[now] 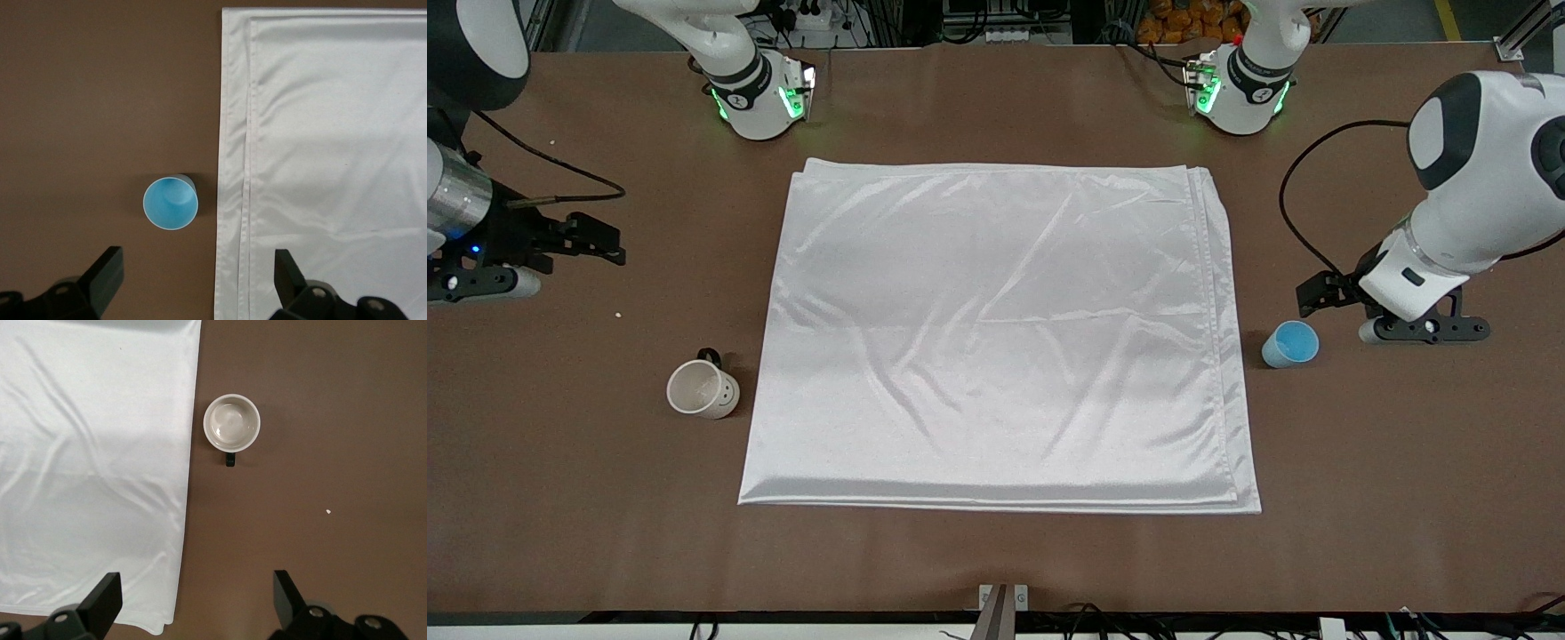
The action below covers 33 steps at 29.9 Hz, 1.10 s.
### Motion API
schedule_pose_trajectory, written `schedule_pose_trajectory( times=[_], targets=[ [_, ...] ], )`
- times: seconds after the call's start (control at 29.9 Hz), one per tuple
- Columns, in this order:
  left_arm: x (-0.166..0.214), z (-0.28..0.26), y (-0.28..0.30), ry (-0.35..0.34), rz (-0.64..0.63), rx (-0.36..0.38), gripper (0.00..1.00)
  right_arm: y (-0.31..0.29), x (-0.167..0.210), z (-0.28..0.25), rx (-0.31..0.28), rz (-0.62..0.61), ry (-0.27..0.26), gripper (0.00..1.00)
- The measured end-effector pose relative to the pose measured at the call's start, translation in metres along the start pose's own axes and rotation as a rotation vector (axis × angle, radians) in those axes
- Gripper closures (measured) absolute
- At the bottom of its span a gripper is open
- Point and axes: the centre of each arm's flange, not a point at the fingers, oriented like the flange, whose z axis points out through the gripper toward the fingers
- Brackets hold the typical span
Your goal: Place blue cup into white mug on cloth
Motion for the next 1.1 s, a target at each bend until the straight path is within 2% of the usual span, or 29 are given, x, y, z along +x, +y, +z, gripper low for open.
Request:
schedule_pose_trajectory(
  times=[0.2, 0.3, 0.63, 1.1],
  targets=[
    [0.003, 0.039, -0.003, 0.001, -0.005, -0.004, 0.0, 0.002, 0.003, 0.032, 0.006, 0.003, -0.063, 0.0],
    [0.001, 0.058, -0.004, -0.005, -0.005, -0.006, 0.0, 0.005, 0.006, 0.057, 0.007, 0.008, -0.072, 0.0],
    [-0.01, 0.11, -0.013, 0.0, -0.021, -0.009, 0.0, 0.009, 0.014, 0.157, 0.0, 0.014, 0.01, 0.0],
    [-0.016, 0.157, -0.016, -0.018, -0.025, -0.014, 0.0, 0.012, 0.012, 0.241, -0.004, 0.019, 0.057, 0.0]
  ],
)
